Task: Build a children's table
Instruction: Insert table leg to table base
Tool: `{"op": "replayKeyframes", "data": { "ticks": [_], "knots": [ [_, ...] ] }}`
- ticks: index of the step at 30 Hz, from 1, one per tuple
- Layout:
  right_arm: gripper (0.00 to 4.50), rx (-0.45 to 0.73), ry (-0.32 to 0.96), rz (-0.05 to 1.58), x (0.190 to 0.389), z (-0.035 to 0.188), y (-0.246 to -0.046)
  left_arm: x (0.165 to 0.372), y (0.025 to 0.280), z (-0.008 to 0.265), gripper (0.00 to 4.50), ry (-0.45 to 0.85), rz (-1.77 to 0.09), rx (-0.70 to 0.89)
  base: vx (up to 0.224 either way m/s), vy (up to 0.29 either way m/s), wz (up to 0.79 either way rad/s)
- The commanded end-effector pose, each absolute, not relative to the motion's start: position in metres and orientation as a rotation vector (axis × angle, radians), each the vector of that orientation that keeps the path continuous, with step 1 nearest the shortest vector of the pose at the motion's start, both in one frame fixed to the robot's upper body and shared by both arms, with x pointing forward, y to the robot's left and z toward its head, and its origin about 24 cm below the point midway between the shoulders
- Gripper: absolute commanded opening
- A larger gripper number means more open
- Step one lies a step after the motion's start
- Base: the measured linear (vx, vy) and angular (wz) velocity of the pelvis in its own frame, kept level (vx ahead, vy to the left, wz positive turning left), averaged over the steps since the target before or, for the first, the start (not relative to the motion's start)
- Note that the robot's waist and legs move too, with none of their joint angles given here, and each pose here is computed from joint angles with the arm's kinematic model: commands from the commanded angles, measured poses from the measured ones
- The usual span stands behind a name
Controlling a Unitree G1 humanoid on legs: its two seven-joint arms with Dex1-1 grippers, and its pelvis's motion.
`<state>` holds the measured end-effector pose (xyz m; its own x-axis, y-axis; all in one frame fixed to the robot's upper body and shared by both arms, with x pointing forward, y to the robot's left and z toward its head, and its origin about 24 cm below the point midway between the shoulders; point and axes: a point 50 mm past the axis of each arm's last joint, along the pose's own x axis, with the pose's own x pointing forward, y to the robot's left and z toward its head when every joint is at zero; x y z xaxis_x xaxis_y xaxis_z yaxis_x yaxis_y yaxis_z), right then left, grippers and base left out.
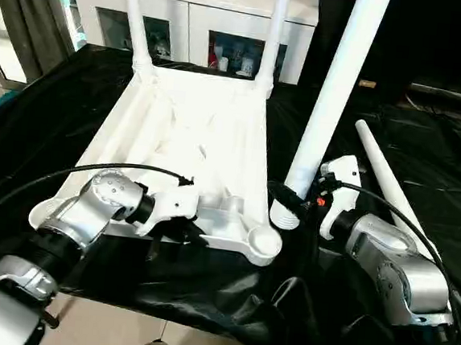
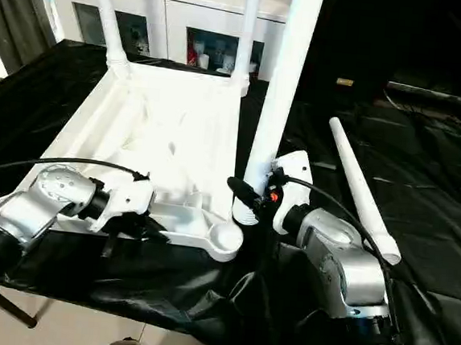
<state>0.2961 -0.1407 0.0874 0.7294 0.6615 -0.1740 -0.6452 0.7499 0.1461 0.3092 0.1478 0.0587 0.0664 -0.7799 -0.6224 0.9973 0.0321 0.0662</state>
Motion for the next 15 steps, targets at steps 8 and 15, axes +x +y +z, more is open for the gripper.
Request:
{"op": "replayKeyframes", "data": {
  "ticks": [8,15],
  "knots": [
    [1.93,0.063,0.235,0.733,0.312,0.086,-0.132,0.326,0.122,0.068,0.0,0.39,-1.217,0.453,0.0,0.0,0.0],
    [1.93,0.036,0.246,0.757,0.318,0.087,-0.127,0.329,0.112,0.069,0.0,0.379,-1.172,0.42,0.0,0.0,0.0]
  ]
}}
